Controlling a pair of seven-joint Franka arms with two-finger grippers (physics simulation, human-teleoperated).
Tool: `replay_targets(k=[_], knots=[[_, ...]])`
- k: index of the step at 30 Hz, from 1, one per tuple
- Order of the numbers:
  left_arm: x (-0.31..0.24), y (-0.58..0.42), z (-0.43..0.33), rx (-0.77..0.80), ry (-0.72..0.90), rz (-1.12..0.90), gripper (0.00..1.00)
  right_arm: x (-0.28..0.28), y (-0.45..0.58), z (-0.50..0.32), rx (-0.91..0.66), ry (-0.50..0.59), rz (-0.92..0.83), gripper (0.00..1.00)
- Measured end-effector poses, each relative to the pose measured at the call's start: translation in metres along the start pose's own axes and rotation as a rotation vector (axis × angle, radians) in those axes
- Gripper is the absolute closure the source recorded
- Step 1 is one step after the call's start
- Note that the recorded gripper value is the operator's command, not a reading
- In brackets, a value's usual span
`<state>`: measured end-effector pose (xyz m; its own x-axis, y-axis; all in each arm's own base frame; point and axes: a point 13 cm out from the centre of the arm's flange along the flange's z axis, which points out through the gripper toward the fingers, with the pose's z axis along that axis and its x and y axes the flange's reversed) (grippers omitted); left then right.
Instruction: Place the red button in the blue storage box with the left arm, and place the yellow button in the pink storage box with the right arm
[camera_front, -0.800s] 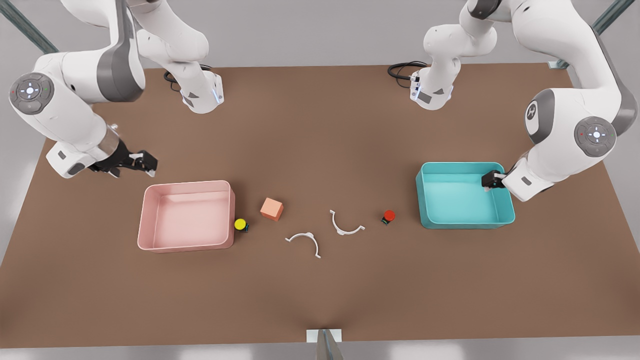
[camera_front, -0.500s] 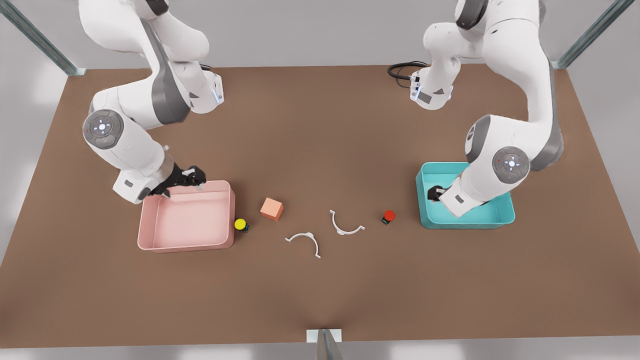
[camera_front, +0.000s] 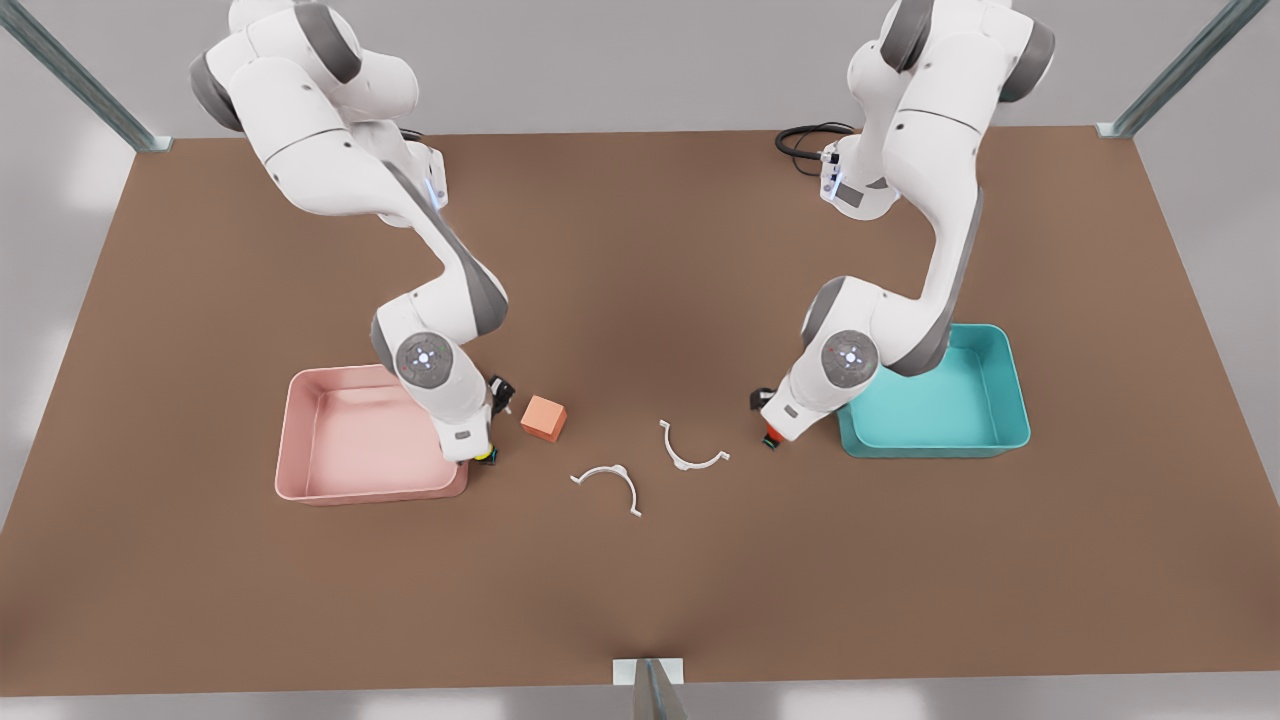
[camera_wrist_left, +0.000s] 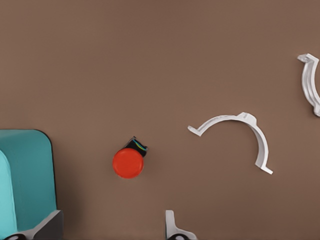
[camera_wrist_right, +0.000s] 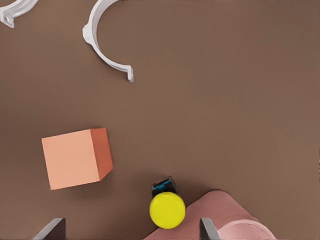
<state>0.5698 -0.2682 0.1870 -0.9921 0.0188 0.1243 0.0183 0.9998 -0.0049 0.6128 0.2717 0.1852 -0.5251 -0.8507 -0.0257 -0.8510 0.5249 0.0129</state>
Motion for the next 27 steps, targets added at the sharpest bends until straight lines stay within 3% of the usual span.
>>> replay_targets(k=[4, 10, 23, 24, 26, 27], knots=[[0.001, 0.001, 0.025, 0.012, -0.027, -0.041, 0.0, -0.014, -0.027, 0.035, 0.007, -0.038, -0.151, 0.0], [-0.001, 0.004, 0.062, 0.027, -0.065, -0.084, 0.0, 0.014, -0.018, 0.084, -0.043, 0.006, -0.34, 0.0], [-0.016, -0.014, 0.109, 0.062, -0.129, -0.121, 0.0, 0.047, -0.017, 0.123, -0.102, 0.022, -0.584, 0.0], [-0.018, -0.014, 0.108, 0.066, -0.135, -0.125, 0.02, 0.047, -0.016, 0.126, -0.106, 0.021, -0.596, 0.01], [-0.022, -0.013, 0.106, 0.073, -0.149, -0.135, 0.25, 0.048, -0.015, 0.131, -0.109, 0.017, -0.621, 0.13], [-0.024, -0.013, 0.106, 0.075, -0.153, -0.138, 0.3, 0.047, -0.014, 0.133, -0.111, 0.014, -0.632, 0.16]])
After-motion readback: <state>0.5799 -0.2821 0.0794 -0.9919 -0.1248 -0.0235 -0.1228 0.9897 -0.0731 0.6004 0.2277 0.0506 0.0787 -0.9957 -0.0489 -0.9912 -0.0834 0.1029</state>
